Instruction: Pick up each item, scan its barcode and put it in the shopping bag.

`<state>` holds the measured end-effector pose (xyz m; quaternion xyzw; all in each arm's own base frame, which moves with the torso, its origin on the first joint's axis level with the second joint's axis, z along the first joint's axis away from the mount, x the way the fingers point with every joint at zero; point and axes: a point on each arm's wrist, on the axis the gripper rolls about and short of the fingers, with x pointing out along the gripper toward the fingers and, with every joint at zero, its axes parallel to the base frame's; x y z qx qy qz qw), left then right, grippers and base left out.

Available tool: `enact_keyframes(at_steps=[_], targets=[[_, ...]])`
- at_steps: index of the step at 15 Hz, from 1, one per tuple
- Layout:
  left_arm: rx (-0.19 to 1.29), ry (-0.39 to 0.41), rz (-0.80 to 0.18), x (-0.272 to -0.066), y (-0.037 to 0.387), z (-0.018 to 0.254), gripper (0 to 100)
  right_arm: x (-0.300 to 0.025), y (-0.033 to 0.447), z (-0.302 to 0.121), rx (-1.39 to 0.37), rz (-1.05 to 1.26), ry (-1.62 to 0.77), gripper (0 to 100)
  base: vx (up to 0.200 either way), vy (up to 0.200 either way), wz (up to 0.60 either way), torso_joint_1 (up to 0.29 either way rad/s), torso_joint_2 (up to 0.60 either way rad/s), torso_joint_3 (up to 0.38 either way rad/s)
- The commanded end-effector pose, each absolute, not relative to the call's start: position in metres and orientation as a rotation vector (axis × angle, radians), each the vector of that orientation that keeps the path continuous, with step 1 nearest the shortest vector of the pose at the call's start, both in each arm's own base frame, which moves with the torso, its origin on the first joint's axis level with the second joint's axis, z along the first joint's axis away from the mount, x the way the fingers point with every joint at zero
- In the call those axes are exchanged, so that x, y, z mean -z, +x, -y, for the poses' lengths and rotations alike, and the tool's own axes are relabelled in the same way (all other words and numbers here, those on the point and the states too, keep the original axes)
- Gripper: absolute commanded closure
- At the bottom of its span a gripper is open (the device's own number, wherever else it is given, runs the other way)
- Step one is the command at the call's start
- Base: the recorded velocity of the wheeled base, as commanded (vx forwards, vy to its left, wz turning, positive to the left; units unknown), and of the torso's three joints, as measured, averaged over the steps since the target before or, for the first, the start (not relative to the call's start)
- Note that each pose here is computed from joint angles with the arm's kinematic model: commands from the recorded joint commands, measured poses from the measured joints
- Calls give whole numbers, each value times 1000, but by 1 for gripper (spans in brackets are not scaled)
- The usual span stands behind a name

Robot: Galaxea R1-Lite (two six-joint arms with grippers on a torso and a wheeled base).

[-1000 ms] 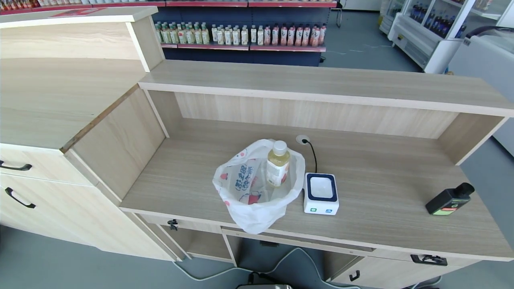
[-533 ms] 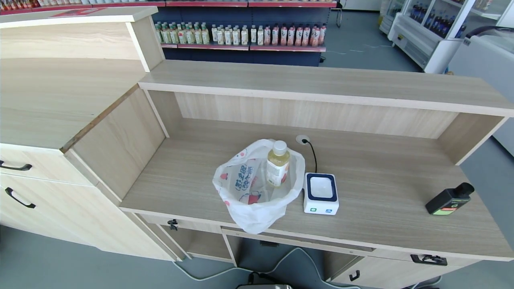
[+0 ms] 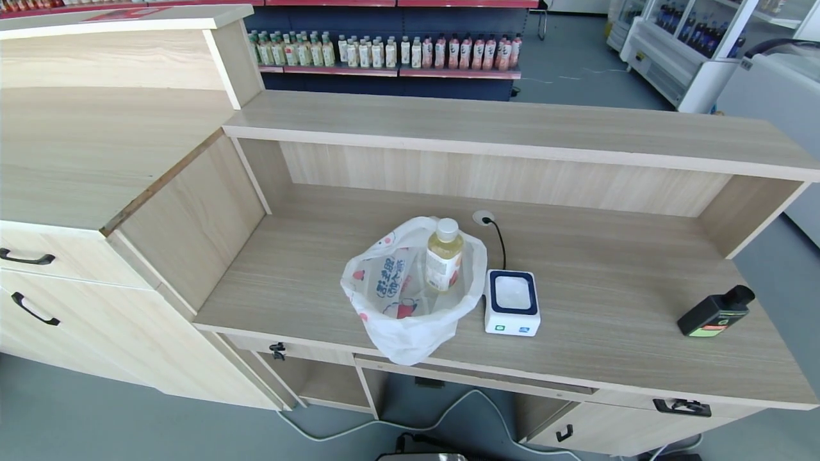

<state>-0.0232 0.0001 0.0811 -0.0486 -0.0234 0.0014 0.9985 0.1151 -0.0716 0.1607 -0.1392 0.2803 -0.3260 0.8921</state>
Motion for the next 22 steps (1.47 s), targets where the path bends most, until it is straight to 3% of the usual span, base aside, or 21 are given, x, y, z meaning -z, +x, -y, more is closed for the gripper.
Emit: enact_keyframes(at_steps=[1,4,8,14,22], targets=[[-4,-100,46,-81,-23,0,0,-162,117,73,672,-578,-290,0,-200,0,0,7,12,2],[-13,-100,48,-81,-23,0,0,-167,124,77,677,-563,-292,0,-200,0,0,-4,-2,9],[-14,-102,48,-81,-23,0,0,-169,148,84,646,-479,-327,0,0,0,0,0,0,0],[-14,-100,48,-81,-23,0,0,-153,156,98,667,-561,-357,0,0,0,0,0,0,0],[-14,-102,48,-81,-23,0,0,-142,204,162,744,-521,-313,0,0,0,0,0,0,0]])
